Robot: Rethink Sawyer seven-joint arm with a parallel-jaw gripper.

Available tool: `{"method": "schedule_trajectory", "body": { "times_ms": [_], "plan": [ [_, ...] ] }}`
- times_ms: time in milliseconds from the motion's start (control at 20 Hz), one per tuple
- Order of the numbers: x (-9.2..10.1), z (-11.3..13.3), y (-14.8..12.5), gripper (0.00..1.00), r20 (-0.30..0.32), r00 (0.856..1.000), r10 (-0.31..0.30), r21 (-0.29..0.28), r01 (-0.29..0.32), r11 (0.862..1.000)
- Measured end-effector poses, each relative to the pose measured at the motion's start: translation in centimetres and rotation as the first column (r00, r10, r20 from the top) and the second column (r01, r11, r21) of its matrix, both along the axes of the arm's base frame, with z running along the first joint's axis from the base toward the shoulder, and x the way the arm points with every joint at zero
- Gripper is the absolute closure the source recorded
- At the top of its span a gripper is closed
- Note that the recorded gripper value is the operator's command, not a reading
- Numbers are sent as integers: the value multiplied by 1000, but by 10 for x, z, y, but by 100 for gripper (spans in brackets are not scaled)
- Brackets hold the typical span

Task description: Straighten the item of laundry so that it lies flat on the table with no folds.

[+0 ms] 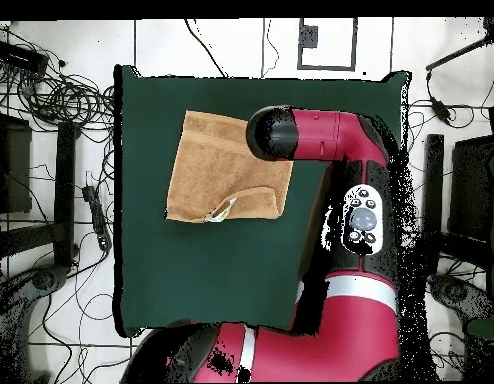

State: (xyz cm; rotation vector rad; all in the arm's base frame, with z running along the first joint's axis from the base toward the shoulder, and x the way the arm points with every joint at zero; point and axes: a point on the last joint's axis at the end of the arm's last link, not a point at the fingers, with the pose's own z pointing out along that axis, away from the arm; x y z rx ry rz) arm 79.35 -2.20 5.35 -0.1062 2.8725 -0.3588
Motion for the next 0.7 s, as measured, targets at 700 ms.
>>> {"method": "schedule_trajectory", "body": {
  "times_ms": [700],
  "plan": [
    [-20,-37,8,0,-126,991,-50,52,57,997]
  ]
}}
